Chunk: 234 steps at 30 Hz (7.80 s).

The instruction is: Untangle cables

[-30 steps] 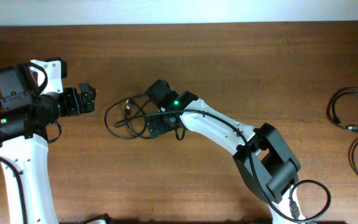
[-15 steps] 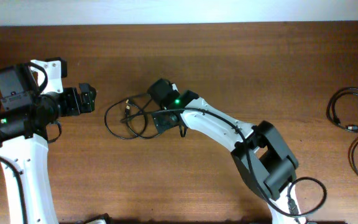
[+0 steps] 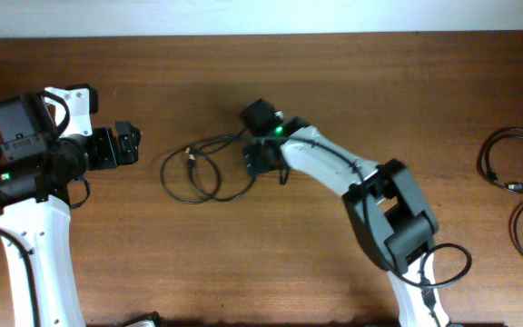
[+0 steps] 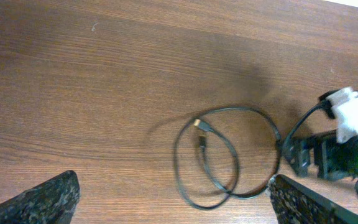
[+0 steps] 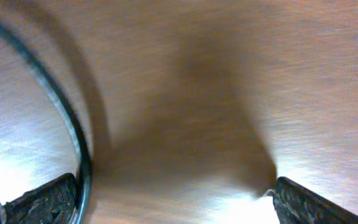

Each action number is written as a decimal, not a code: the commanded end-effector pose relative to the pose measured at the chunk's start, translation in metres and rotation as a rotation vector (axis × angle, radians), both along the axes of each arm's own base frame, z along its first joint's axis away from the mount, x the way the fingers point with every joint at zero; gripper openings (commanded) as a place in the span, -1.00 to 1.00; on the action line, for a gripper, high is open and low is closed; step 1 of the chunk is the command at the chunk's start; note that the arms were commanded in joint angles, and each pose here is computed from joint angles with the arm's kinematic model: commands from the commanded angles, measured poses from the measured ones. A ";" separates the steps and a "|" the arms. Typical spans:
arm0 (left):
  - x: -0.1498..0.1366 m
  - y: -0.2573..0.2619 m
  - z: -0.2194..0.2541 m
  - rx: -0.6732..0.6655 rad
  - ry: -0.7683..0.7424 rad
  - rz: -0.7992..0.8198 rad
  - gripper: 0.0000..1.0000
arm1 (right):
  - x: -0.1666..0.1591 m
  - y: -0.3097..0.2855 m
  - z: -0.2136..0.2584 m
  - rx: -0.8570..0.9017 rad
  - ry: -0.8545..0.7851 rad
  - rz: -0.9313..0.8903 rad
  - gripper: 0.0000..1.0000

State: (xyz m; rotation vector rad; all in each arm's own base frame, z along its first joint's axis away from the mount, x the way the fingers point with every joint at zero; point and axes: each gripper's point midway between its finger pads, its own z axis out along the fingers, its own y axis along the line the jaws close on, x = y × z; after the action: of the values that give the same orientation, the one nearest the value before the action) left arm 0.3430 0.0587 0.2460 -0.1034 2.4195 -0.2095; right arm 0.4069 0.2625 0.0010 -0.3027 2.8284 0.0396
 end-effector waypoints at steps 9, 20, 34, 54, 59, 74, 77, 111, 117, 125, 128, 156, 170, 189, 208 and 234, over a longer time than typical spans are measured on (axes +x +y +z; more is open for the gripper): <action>0.000 0.000 -0.004 -0.004 0.005 -0.015 0.98 | 0.058 -0.285 -0.030 -0.123 0.087 -0.468 0.98; 0.000 0.000 -0.004 -0.004 0.006 -0.015 0.98 | -0.023 -0.528 -0.032 0.061 0.106 -1.080 0.99; 0.000 0.000 -0.004 -0.004 0.005 -0.015 0.98 | 0.022 -0.451 0.129 0.245 -0.173 -0.797 0.98; 0.000 0.000 -0.004 -0.004 0.005 -0.015 0.97 | -0.028 -0.164 0.220 0.255 -0.117 -0.100 0.98; 0.000 0.000 -0.004 -0.004 0.006 -0.015 0.98 | -0.028 -0.164 0.220 0.255 -0.117 -0.101 0.98; -0.013 -0.005 0.003 0.087 0.018 -0.001 0.98 | -0.028 -0.164 0.220 0.255 -0.117 -0.100 0.98; -0.021 -0.026 0.012 0.141 -0.031 -0.093 0.98 | -0.028 -0.164 0.220 0.255 -0.117 -0.100 0.98; -0.094 -0.078 -0.037 0.117 -0.991 -0.045 0.98 | -0.028 -0.164 0.220 0.255 -0.117 -0.100 0.98; -0.097 -0.062 -0.078 0.148 -0.826 0.036 0.98 | -0.028 -0.164 0.220 0.255 -0.117 -0.101 0.98; -0.097 -0.053 -0.090 0.196 -0.772 0.063 0.98 | -0.028 -0.164 0.220 0.255 -0.117 -0.100 0.98; -0.097 -0.054 -0.090 0.194 -0.775 0.058 0.98 | -0.028 -0.164 0.220 0.255 -0.117 -0.100 0.98; -0.097 -0.054 -0.090 0.194 -0.774 0.058 0.98 | -0.036 -0.172 0.276 0.265 -0.383 -0.098 0.98; -0.097 -0.054 -0.090 0.195 -0.774 0.058 0.98 | -0.104 -0.199 0.223 0.418 -1.106 -0.126 0.98; -0.097 -0.054 -0.090 0.195 -0.774 0.058 0.98 | -0.163 -0.235 0.156 0.327 -1.165 -0.231 0.98; -0.097 -0.054 -0.090 0.195 -0.774 0.058 0.98 | -0.163 -0.234 0.157 0.331 -1.165 -0.228 0.98; -0.097 -0.054 -0.090 0.195 -0.774 0.058 0.98 | -0.163 -0.234 0.157 0.331 -1.165 -0.228 0.98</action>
State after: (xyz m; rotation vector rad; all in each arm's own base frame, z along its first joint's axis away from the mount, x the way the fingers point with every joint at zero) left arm 0.2461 0.0043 0.1579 -0.0073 1.6461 0.0083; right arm 0.2445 0.0302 0.1595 0.0694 1.6422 0.2125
